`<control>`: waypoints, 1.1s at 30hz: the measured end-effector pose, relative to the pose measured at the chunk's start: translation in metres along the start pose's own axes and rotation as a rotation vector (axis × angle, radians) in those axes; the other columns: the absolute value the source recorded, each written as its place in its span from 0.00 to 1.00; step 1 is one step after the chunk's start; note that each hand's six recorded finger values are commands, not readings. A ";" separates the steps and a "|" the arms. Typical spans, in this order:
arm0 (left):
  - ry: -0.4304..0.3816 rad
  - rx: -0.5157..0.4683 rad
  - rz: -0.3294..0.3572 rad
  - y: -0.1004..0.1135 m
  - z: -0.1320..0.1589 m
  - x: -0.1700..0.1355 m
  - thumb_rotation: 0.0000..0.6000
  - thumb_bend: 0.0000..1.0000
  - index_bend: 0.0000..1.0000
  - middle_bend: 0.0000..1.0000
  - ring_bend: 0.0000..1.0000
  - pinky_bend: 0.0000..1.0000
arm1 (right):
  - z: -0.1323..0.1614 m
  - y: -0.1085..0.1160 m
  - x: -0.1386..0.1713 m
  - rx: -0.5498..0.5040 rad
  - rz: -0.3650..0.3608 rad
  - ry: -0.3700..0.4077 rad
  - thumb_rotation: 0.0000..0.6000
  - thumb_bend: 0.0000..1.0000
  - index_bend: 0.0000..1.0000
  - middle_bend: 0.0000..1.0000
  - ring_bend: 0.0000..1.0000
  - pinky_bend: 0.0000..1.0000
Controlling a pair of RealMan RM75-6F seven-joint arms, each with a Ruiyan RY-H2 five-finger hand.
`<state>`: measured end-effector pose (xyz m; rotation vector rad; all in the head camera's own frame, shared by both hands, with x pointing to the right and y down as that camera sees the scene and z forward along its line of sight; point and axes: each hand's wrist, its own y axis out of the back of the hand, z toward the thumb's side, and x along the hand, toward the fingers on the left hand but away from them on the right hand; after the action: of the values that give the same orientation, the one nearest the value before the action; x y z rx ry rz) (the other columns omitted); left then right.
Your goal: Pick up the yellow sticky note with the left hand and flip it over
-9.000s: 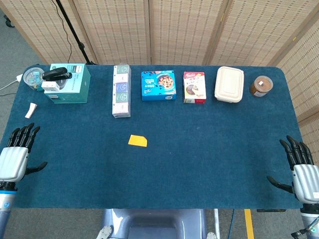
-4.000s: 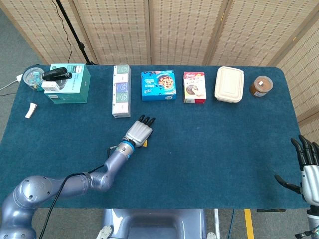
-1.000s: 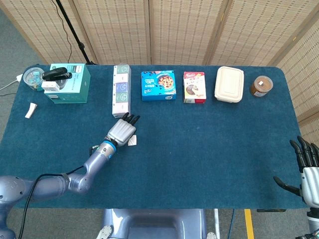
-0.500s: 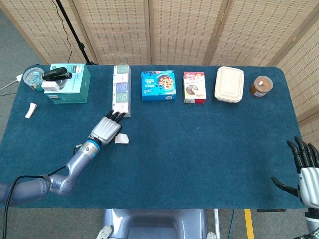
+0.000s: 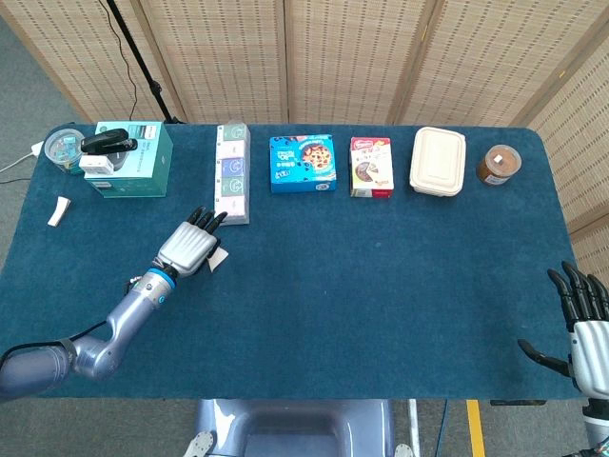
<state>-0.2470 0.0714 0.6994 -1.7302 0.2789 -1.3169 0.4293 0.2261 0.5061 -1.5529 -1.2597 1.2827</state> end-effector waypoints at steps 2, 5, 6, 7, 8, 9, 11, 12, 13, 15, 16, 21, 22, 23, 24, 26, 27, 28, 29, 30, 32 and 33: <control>-0.008 -0.009 0.003 0.000 0.003 0.000 1.00 0.45 0.63 0.00 0.00 0.00 | 0.000 0.000 0.000 0.000 -0.001 -0.001 1.00 0.00 0.00 0.00 0.00 0.00; -0.021 -0.021 0.011 0.001 0.007 0.001 1.00 0.45 0.61 0.00 0.00 0.00 | 0.000 0.001 0.000 -0.001 -0.002 -0.001 1.00 0.00 0.00 0.00 0.00 0.00; -0.025 -0.025 0.014 0.002 0.008 0.000 1.00 0.45 0.61 0.00 0.00 0.00 | 0.000 0.001 0.000 -0.001 -0.003 0.000 1.00 0.00 0.00 0.00 0.00 0.00; -0.030 -0.030 0.020 0.003 0.009 0.000 1.00 0.44 0.60 0.00 0.00 0.00 | 0.000 0.001 0.000 -0.001 -0.003 0.000 1.00 0.00 0.00 0.00 0.00 0.00; -0.033 -0.034 0.025 0.004 0.010 -0.001 1.00 0.43 0.57 0.00 0.00 0.00 | 0.000 0.001 0.000 -0.001 -0.003 -0.001 1.00 0.00 0.00 0.00 0.00 0.00; -0.036 -0.038 0.030 0.004 0.011 -0.001 1.00 0.41 0.53 0.00 0.00 0.00 | -0.001 0.002 0.000 -0.001 -0.004 -0.001 1.00 0.00 0.00 0.00 0.00 0.00; -0.041 -0.047 0.048 0.007 0.011 -0.004 1.00 0.30 0.35 0.00 0.00 0.00 | -0.001 0.002 0.001 -0.001 -0.004 -0.002 1.00 0.00 0.00 0.00 0.00 0.00; -0.043 -0.051 0.056 0.008 0.011 -0.006 1.00 0.26 0.28 0.00 0.00 0.00 | -0.001 0.002 0.001 -0.001 -0.004 -0.002 1.00 0.00 0.00 0.00 0.00 0.00; -0.047 -0.059 0.064 0.010 0.011 -0.008 1.00 0.19 0.19 0.00 0.00 0.00 | 0.000 0.001 0.001 -0.001 -0.003 -0.001 1.00 0.00 0.00 0.00 0.00 0.00; -0.055 -0.077 0.076 0.011 0.010 -0.012 1.00 0.10 0.07 0.00 0.00 0.00 | 0.000 0.001 0.001 -0.002 -0.001 0.000 1.00 0.00 0.00 0.00 0.00 0.00; -0.057 -0.084 0.082 0.012 0.009 -0.014 1.00 0.07 0.02 0.00 0.00 0.00 | 0.000 0.001 0.001 -0.002 -0.001 0.001 1.00 0.00 0.00 0.00 0.00 0.00; -0.059 -0.121 0.121 0.014 0.002 -0.029 1.00 0.00 0.00 0.00 0.00 0.00 | 0.001 0.001 0.001 -0.004 -0.001 0.004 1.00 0.00 0.00 0.00 0.00 0.00; -0.057 -0.132 0.130 0.015 0.000 -0.034 1.00 0.00 0.00 0.00 0.00 0.00 | 0.002 0.001 0.002 -0.004 -0.002 0.004 1.00 0.00 0.00 0.00 0.00 0.00; -0.055 -0.141 0.137 0.015 -0.002 -0.037 1.00 0.00 0.00 0.00 0.00 0.00 | 0.002 0.001 0.002 -0.005 -0.002 0.005 1.00 0.00 0.00 0.00 0.00 0.00; -0.053 -0.150 0.144 0.015 -0.005 -0.040 1.00 0.00 0.00 0.00 0.00 0.00 | 0.002 0.002 0.002 -0.005 -0.002 0.006 1.00 0.00 0.00 0.00 0.00 0.00; -0.045 -0.169 0.164 0.015 -0.011 -0.049 1.00 0.00 0.00 0.00 0.00 0.00 | 0.003 0.002 0.002 -0.006 -0.002 0.009 1.00 0.00 0.00 0.00 0.00 0.00; -0.040 -0.177 0.174 0.015 -0.015 -0.053 1.00 0.00 0.00 0.00 0.00 0.00 | 0.003 0.002 0.002 -0.006 -0.002 0.011 1.00 0.00 0.00 0.00 0.00 0.00; -0.030 -0.188 0.187 0.015 -0.020 -0.060 1.00 0.00 0.00 0.00 0.00 0.00 | 0.003 0.002 0.003 -0.006 -0.001 0.013 1.00 0.00 0.00 0.00 0.00 0.00; -0.019 -0.196 0.197 0.015 -0.025 -0.066 1.00 0.00 0.00 0.00 0.00 0.00 | 0.004 0.001 0.003 -0.006 -0.001 0.015 1.00 0.00 0.00 0.00 0.00 0.00; -0.003 -0.204 0.207 0.014 -0.032 -0.073 1.00 0.00 0.00 0.00 0.00 0.00 | 0.005 0.001 0.003 -0.005 0.000 0.020 1.00 0.00 0.00 0.00 0.00 0.00; 0.057 -0.231 0.232 0.008 -0.053 -0.098 1.00 0.00 0.00 0.00 0.00 0.00 | 0.005 0.001 0.004 0.000 0.002 0.025 1.00 0.00 0.00 0.00 0.00 0.00; 0.074 -0.239 0.237 0.007 -0.059 -0.104 1.00 0.00 0.00 0.00 0.00 0.00 | 0.005 0.000 0.004 0.004 0.003 0.028 1.00 0.00 0.00 0.00 0.00 0.00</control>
<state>-0.3370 0.1048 0.6275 -1.7824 0.6874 -1.2121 0.4241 0.2292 0.5037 -1.5651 -1.2365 1.2601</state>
